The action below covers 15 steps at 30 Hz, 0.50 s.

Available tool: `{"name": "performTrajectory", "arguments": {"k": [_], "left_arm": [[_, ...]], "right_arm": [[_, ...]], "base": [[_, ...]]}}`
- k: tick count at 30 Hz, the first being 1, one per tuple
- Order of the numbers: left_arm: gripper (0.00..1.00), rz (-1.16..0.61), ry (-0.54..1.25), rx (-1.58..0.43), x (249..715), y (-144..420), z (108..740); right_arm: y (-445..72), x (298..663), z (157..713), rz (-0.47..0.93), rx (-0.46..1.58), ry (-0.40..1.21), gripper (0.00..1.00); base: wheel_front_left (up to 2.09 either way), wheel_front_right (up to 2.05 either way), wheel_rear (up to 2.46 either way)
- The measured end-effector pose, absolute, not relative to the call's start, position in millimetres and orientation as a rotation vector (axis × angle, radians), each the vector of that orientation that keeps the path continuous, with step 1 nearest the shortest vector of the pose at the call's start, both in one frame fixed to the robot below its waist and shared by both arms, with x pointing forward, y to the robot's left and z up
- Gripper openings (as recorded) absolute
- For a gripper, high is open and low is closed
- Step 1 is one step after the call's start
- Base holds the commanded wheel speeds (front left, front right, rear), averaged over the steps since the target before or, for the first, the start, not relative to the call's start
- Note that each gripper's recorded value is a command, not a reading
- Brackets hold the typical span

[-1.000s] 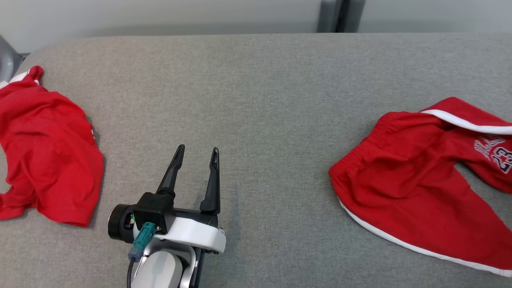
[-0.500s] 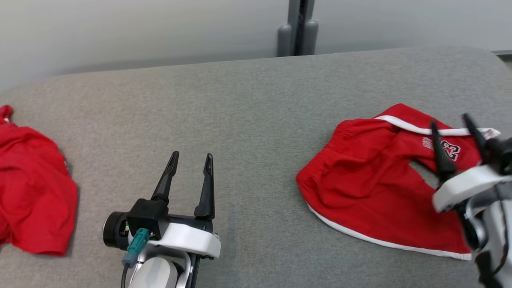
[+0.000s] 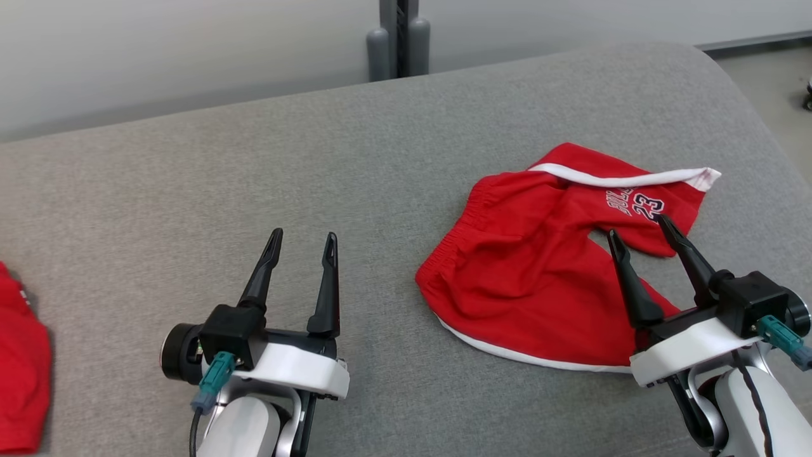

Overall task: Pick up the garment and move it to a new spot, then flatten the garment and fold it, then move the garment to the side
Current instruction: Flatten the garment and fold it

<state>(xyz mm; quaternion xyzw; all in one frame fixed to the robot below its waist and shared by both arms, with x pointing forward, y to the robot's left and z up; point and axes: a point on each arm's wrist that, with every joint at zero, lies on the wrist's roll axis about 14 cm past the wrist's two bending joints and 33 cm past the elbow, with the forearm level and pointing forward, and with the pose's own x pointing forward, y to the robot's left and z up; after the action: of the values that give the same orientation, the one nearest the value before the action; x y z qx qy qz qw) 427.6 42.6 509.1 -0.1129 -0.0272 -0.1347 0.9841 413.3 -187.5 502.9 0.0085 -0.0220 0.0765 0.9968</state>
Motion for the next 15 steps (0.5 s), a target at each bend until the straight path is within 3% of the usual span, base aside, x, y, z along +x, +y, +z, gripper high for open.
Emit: {"name": "performTrajectory", "arguments": {"k": [15], "left_arm": [[1.0, -0.582, 0.093, -0.18, 460.4, -57.0, 464.7]], "right_arm": [[-206.6, 405.6, 483.7, 0.079, 0.019, 0.007, 1.0]], "base": [[0.0, 0.0, 0.0]]}}
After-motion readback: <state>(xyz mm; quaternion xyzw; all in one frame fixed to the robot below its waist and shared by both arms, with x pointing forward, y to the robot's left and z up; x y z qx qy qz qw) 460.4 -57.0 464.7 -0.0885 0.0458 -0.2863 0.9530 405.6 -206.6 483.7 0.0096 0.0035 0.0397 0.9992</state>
